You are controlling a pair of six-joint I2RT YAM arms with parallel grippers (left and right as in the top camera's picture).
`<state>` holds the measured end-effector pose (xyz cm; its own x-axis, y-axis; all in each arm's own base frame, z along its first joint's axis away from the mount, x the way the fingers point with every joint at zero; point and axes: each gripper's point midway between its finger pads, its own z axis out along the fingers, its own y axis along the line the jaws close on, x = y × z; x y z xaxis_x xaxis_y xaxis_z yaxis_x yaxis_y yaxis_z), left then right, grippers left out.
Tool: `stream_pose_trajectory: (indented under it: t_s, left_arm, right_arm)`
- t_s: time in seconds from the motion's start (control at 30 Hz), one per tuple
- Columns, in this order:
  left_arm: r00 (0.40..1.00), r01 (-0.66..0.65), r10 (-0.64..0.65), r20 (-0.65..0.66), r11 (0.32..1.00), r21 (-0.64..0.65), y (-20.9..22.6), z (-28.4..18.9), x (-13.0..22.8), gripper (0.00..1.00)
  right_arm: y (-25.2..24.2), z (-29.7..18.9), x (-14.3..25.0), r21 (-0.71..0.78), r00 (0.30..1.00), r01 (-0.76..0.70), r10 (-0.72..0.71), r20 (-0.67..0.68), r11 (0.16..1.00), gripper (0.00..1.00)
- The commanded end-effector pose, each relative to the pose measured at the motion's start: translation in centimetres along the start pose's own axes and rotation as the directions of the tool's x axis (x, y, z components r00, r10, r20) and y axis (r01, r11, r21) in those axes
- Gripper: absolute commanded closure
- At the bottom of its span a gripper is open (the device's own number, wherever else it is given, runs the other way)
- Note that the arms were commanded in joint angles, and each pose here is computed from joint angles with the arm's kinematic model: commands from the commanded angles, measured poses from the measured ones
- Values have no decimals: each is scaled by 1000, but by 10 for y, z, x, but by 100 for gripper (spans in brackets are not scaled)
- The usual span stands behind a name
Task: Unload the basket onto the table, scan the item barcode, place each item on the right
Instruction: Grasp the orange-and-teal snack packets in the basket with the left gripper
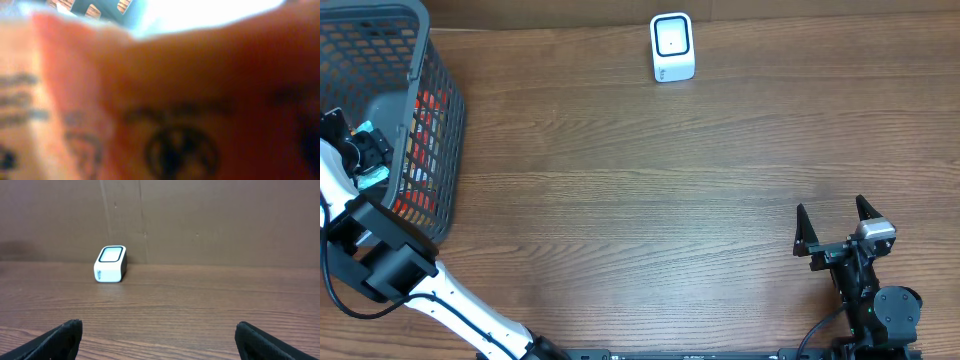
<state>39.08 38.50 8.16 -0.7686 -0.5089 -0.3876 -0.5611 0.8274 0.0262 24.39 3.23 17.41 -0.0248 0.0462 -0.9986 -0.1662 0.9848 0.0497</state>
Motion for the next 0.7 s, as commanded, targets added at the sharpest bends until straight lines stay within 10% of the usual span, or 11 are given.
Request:
stream_pose_trajectory:
  t_s: [0.0, 0.53, 0.67]
  left_arm:
    - [1000, -6, 6, -15, 1000, 20, 0, 7, 4, 20]
    - [1000, -5, 6, -28, 1000, 23, -1, 7, 7, 48]
    - [1000, -6, 6, -24, 1000, 22, -1, 6, 6, 72]
  right_arm:
    - [0, 0, 2, -2, 1000, 1, -1, 1, 1000, 0]
    - [0, 0, 2, -2, 1000, 1, -1, 1, 1000, 0]
    - [0, 0, 2, -2, 1000, 1, -1, 1, 1000, 0]
